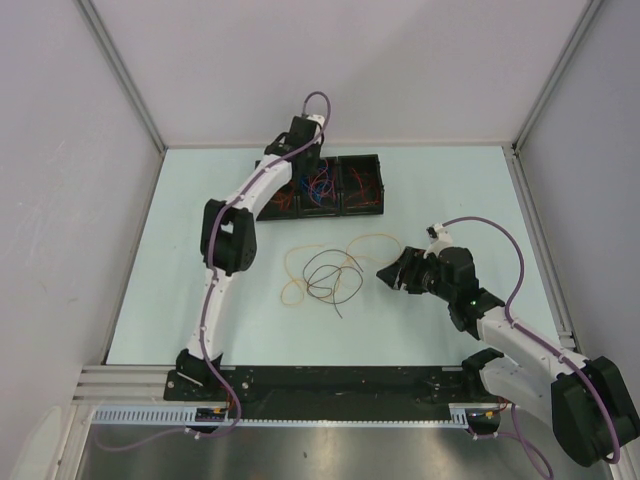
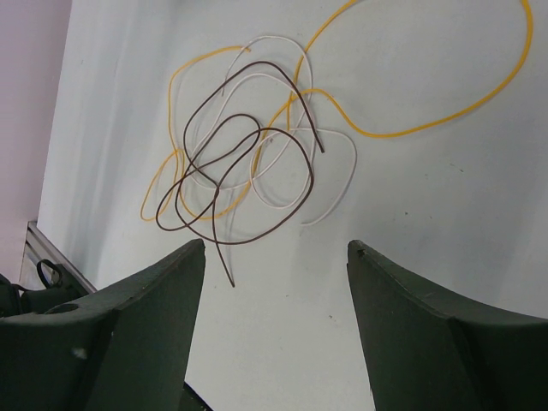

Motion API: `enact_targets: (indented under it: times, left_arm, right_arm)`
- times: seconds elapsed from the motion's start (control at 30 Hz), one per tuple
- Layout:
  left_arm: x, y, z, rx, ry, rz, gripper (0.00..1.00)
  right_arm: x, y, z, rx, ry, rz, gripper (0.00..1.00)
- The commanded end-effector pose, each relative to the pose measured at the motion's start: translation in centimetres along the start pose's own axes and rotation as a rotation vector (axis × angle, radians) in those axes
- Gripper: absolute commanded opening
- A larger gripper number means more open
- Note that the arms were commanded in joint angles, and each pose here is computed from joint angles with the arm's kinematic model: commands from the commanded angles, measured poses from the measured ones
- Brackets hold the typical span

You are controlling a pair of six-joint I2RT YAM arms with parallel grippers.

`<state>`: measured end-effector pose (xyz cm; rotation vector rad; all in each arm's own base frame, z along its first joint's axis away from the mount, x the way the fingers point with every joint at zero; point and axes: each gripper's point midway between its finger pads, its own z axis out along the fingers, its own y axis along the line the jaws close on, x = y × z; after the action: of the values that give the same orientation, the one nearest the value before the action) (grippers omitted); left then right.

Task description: Untangle the cables

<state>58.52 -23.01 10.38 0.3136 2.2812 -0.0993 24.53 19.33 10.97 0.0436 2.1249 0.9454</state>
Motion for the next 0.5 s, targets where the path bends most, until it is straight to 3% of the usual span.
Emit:
enact_targets:
  times: [0.0, 0.03, 0.07, 0.17, 0.33, 0.47]
  left_arm:
    - [0.0, -1.0, 0.9, 0.008, 0.001, -0.115, 0.09]
    - [0.1, -1.2, 0.9, 0.017, 0.004, -0.118, 0.12]
    - [0.5, -1.1, 0.9, 0.012, 0.016, -0.115, 0.24]
    - [0.8, -0.9, 0.4, -0.001, 0.030, -0.117, 0.43]
    - [-1.8, -0.3, -2.5, -0.019, -0.021, -0.116, 0.59]
    - [-4.9, 0.1, -5.6, -0.023, -0.084, -0.122, 0.65]
  right_arm:
    - [-0.7, 0.5, 0.1, -0.024, -0.027, 0.000, 0.72]
    - [-0.9, 0.6, 0.1, -0.026, -0.032, 0.001, 0.72]
    - [-0.8, 0.5, 0.1, -0.024, -0.029, 0.002, 0.72]
    - [-0.7, 0.5, 0.1, -0.025, -0.027, 0.002, 0.72]
    - [-0.8, 0.6, 0.0, -0.028, -0.030, 0.001, 0.72]
    - [-0.8, 0.6, 0.0, -0.027, -0.031, 0.001, 0.72]
